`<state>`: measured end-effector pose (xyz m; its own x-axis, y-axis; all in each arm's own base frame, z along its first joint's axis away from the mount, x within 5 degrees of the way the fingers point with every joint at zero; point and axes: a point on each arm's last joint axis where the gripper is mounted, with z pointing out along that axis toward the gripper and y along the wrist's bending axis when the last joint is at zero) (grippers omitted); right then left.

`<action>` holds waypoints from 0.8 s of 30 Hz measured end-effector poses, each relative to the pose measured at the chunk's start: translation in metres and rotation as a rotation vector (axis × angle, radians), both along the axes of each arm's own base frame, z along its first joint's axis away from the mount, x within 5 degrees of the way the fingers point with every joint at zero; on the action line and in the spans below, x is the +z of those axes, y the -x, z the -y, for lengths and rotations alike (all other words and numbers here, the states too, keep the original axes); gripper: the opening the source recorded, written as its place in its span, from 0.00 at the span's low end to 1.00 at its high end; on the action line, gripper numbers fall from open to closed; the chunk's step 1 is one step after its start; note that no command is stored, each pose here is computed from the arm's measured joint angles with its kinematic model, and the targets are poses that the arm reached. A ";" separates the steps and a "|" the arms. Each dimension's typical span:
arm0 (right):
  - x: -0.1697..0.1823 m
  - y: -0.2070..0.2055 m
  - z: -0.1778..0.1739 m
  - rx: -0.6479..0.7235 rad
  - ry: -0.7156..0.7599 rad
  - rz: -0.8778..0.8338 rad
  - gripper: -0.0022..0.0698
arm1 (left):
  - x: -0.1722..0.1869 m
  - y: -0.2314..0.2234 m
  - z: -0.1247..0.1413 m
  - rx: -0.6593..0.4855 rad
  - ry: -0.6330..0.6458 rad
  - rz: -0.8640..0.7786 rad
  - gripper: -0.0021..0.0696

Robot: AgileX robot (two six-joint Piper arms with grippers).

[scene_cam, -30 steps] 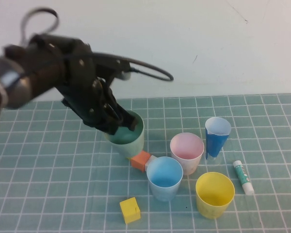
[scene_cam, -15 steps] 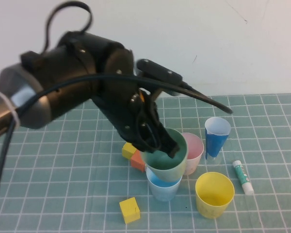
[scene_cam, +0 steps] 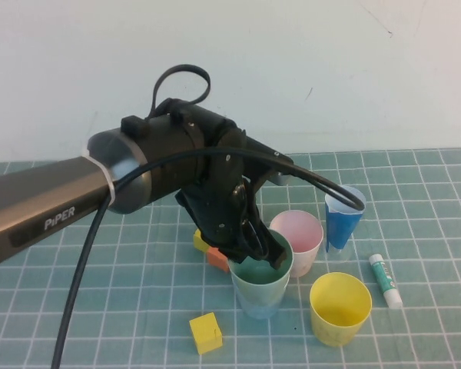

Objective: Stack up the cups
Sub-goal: Place the green cup on the blue cup

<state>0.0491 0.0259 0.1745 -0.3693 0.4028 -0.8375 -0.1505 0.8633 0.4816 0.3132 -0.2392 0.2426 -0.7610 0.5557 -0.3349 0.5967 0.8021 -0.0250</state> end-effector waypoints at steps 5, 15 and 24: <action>0.000 0.000 0.000 0.000 0.000 0.000 0.03 | -0.001 -0.004 0.000 0.031 -0.015 0.027 0.04; 0.000 0.000 0.000 0.002 0.006 0.002 0.03 | -0.007 -0.011 0.003 0.038 -0.004 0.067 0.04; 0.000 0.000 0.000 0.003 0.006 0.001 0.03 | -0.015 -0.013 0.005 0.039 -0.010 0.058 0.09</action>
